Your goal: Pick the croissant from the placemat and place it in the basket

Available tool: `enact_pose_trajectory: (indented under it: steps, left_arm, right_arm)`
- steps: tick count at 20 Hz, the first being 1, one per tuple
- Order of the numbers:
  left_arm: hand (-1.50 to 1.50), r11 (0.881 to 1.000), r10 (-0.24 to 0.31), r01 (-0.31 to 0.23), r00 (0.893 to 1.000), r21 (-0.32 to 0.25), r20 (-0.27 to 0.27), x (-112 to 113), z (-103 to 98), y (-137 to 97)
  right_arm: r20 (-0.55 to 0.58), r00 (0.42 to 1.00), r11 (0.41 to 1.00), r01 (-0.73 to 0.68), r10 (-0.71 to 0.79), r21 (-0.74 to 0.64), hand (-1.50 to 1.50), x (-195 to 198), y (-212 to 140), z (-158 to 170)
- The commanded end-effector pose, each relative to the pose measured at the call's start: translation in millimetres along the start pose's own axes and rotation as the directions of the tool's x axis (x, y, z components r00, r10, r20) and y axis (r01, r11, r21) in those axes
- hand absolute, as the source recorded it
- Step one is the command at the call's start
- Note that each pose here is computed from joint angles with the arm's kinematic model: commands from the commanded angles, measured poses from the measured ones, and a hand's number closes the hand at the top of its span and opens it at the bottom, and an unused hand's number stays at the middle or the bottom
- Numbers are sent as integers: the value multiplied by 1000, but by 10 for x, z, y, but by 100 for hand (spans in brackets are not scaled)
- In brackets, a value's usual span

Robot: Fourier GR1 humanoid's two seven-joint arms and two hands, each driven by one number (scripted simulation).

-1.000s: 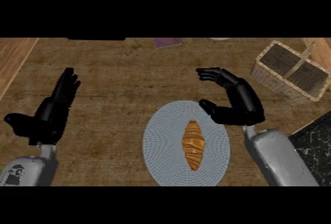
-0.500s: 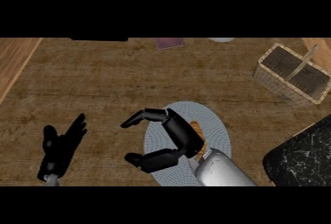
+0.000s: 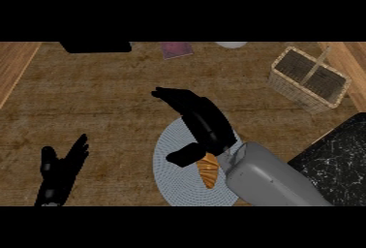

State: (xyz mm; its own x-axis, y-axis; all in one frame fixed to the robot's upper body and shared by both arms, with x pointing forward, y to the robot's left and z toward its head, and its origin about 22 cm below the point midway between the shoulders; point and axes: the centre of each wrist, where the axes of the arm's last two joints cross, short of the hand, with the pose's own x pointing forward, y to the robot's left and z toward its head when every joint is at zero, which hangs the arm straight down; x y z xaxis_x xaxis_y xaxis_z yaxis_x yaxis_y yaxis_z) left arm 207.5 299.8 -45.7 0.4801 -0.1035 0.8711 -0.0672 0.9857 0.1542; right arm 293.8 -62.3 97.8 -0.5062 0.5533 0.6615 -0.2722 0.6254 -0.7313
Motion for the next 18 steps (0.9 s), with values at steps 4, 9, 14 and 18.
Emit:
enact_pose_trajectory:
  steps: [4,9,14,18]
  left_arm:
    - [0,999,26,-23,994,28,-109,-311,94,28]
    - [0,1000,21,-21,996,-1,-82,-145,71,50]
    - [0,1000,3,-2,998,3,-70,-298,107,-4]
    - [0,1000,-2,2,998,6,-60,-41,-2,39]
  right_arm:
    - [-94,932,934,-341,351,108,-150,548,-863,-10]
    - [-131,885,861,-387,447,329,-150,806,-1330,87]
    - [-149,840,767,-384,521,513,-150,867,-1583,248]
    - [-157,818,744,-401,553,534,-150,1011,-1903,380]
